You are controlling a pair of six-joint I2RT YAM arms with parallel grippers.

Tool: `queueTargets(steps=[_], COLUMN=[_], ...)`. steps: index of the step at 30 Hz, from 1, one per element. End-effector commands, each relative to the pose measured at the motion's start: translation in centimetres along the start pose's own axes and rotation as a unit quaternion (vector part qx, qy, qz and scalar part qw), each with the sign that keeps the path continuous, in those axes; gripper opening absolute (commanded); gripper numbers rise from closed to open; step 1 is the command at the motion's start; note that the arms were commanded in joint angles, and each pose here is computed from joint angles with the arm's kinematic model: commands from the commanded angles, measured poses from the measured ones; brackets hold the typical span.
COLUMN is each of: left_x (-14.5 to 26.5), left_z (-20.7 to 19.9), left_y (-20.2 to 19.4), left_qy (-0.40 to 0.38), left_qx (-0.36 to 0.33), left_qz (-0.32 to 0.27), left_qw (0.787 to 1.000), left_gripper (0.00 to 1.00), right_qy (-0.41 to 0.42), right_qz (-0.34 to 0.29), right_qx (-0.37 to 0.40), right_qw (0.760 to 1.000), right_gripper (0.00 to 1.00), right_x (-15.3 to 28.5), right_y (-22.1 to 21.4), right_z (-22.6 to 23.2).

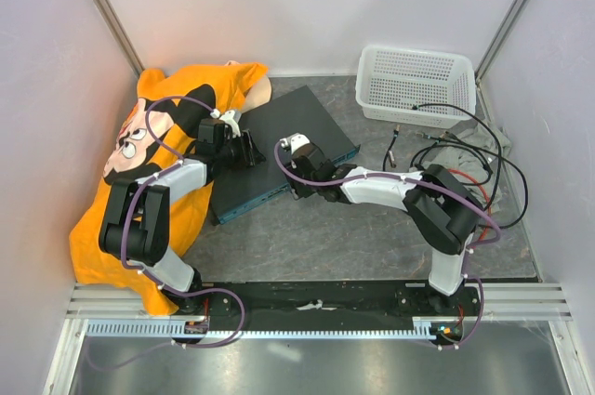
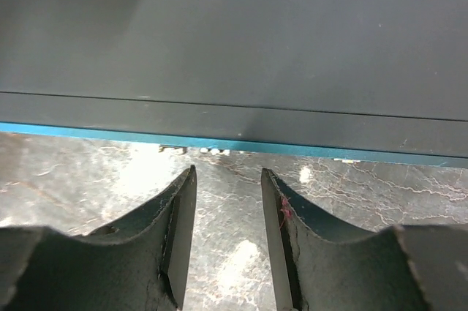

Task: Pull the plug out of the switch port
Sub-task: Adjust the switch port at the center of the board.

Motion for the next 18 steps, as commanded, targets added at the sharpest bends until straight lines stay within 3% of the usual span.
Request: queueTargets(steps=[1, 18], left_x=[-0.1, -0.4], left_z=[1.7, 1.8], left_y=[-4.1, -4.2], left_qy=[0.04, 0.042], left_qx=[0.012, 0.013], left_qz=[0.086, 0.09], left_qw=[0.995, 0.995], left_gripper=[0.56, 0.56], right_qy=[-0.016, -0.008], right_qz=[-0.021, -0.04], right_qx=[-0.009, -0.008], right_qw=[1.0, 0.999], right_gripper=[0.48, 0.47], right_x=[-0.7, -2.2], right_y=[1.2, 3.1], right_z=[0.1, 0.8])
Point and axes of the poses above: each gripper's point midway between its finger pads, its own x axis back along the fingers, its own z axis along the line the jaws close on, y = z × x, the point moved 9 cm from there along x, back along the fingers, and after that the axes turned 2 degrees about -x, right-handed, at the moved point
